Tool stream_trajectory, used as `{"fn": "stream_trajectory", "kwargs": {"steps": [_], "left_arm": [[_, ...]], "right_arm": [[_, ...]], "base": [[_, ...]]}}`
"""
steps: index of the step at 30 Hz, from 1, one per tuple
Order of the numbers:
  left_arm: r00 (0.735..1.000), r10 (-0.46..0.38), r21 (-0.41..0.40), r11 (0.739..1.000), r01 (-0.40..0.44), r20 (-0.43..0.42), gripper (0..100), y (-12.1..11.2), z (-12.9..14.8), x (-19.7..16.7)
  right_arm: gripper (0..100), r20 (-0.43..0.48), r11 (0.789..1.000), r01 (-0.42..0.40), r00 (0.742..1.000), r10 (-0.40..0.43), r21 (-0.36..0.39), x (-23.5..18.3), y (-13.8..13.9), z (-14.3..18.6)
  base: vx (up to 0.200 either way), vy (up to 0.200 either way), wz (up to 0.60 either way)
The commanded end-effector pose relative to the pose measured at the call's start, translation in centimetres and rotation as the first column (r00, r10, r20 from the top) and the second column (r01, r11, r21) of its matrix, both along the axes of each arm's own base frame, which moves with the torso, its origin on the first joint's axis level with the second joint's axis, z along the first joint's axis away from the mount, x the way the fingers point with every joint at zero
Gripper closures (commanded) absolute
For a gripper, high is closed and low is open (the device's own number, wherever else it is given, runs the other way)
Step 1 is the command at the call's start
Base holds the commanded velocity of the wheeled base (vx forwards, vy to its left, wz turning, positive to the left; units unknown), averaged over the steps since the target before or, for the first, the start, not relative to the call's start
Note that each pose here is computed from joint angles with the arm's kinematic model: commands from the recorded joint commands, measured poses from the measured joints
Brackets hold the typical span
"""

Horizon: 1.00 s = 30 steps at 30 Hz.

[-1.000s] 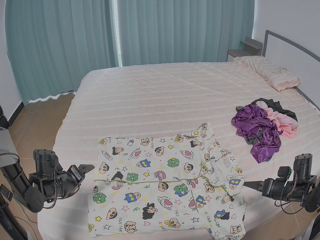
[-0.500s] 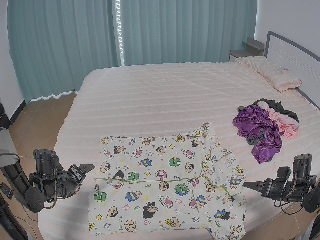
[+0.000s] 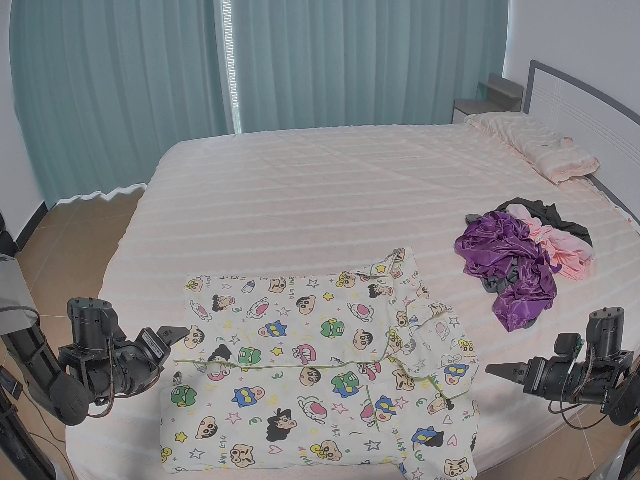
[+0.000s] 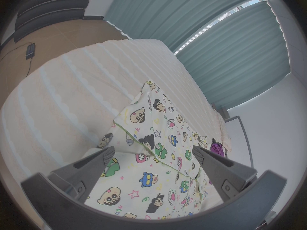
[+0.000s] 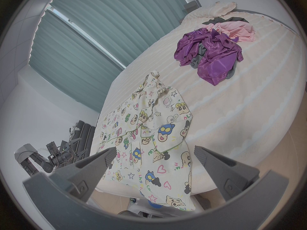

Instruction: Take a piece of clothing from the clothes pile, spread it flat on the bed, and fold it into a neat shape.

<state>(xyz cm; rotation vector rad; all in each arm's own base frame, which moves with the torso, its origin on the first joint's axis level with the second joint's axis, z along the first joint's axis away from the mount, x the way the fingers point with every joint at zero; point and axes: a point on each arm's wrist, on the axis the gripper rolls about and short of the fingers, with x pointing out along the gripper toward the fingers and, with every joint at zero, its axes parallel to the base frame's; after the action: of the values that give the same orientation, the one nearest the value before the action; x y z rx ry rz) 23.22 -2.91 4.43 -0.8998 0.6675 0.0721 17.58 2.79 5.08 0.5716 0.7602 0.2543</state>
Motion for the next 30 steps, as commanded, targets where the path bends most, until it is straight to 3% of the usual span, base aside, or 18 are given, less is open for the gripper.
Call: {"fn": "stream_trajectory", "kwargs": {"steps": [1,4,8,9,13,20,30], "left_arm": [[1.0,-0.006,-0.004,1.0,0.006,0.018,0,-0.1,0.1,-0.1],[1.0,-0.006,-0.005,1.0,0.006,0.025,0,-0.1,0.1,-0.1],[1.0,-0.007,-0.004,1.0,0.007,0.03,0,-0.1,0.1,0.0],[1.0,-0.006,-0.002,1.0,0.006,0.026,0,-0.1,0.0,0.0],[1.0,-0.004,-0.005,1.0,0.004,0.025,0,-0.1,0.0,0.0],[1.0,-0.003,-0.006,1.0,0.003,0.026,0,-0.1,0.0,0.1],[1.0,0.002,-0.013,1.0,-0.002,0.017,0,0.0,0.0,-0.4]], "right_arm": [[0,-0.001,1.0,-0.003,1.0,0.003,0.001,-0.3,0.0,0.0],[0,0.036,1.0,-0.011,0.999,0.01,0.014,0.4,0.4,0.3],[0,0.1,0.994,-0.014,0.995,0.003,0.11,2.3,1.9,1.4],[0,0.122,0.984,0.0,0.992,-0.022,0.18,3.9,2.8,2.2],[0,0.126,0.961,0.065,0.987,-0.101,0.268,7.8,5.2,2.7],[0,0.1,0.949,0.139,0.98,-0.173,0.284,13.5,9.0,-0.3],[0,0.088,0.956,0.145,0.981,-0.172,0.255,19.1,14.3,-3.9]], "base": [[0.2,0.0,0.0],[0.2,0.0,0.0],[0.15,0.0,0.0],[0.0,0.0,0.0],[0.0,0.0,0.0],[0.0,0.0,0.0],[0.0,0.0,0.0]]}}
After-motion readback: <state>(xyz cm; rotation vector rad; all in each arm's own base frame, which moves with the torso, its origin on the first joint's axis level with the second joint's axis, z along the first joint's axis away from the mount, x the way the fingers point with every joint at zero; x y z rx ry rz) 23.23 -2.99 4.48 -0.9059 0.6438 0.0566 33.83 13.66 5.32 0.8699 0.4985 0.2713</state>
